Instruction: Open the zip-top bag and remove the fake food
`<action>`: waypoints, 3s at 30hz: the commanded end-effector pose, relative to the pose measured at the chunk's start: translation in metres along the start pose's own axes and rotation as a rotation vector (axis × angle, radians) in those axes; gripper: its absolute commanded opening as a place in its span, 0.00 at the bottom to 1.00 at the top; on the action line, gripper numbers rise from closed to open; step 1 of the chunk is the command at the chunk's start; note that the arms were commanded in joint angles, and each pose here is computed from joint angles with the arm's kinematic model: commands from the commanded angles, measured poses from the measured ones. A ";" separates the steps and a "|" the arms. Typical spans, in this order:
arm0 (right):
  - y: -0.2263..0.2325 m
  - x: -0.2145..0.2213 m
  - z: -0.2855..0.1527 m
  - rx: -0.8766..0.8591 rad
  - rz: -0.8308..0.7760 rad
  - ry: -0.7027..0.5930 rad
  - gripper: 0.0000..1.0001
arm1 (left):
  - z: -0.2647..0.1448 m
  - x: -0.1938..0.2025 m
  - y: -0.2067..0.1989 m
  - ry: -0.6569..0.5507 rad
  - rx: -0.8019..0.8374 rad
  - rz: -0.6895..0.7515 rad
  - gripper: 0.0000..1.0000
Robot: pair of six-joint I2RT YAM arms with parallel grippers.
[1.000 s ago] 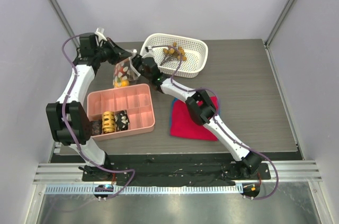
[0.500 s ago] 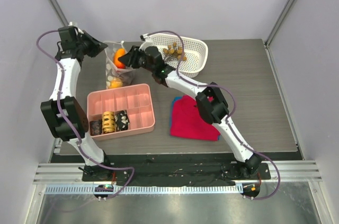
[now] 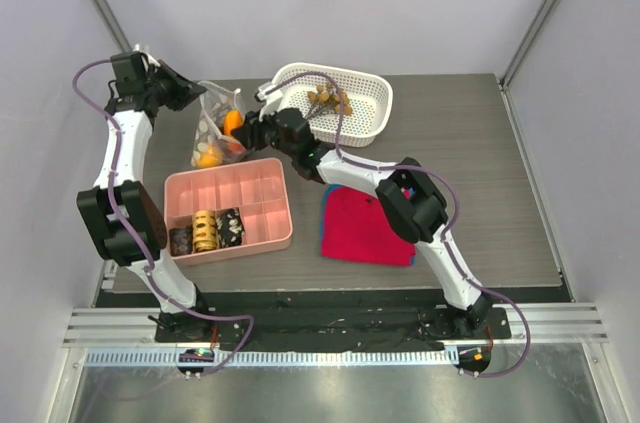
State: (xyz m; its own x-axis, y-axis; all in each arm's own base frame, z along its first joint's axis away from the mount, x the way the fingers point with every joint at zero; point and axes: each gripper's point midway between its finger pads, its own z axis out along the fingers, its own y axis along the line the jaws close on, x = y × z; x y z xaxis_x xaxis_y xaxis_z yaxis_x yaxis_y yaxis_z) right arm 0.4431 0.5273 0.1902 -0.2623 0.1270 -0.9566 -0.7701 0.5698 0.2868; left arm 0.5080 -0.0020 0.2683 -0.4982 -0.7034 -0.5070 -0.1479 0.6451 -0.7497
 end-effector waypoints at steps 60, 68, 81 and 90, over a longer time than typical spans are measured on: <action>0.037 -0.095 -0.009 0.093 -0.057 0.023 0.40 | -0.009 0.011 -0.064 0.106 0.347 -0.041 0.00; 0.042 -0.109 -0.011 0.117 -0.082 0.006 0.43 | -0.008 0.008 -0.067 0.105 0.356 -0.057 0.00; 0.056 -0.095 -0.014 0.081 -0.045 0.024 0.45 | -0.063 0.010 -0.029 0.015 0.010 0.291 0.50; 0.055 -0.101 -0.017 0.076 -0.023 0.012 0.46 | -0.095 0.030 0.008 0.008 -0.146 0.517 0.71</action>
State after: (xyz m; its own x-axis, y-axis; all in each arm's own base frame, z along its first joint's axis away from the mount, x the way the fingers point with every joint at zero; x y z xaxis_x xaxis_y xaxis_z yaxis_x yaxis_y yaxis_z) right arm 0.4229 0.5374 0.2503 -0.3040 0.0097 -0.9526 -0.7134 0.6604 0.2344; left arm 0.4190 0.0003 0.3220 -0.4699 -0.4213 -0.7757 -0.0034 0.8796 -0.4756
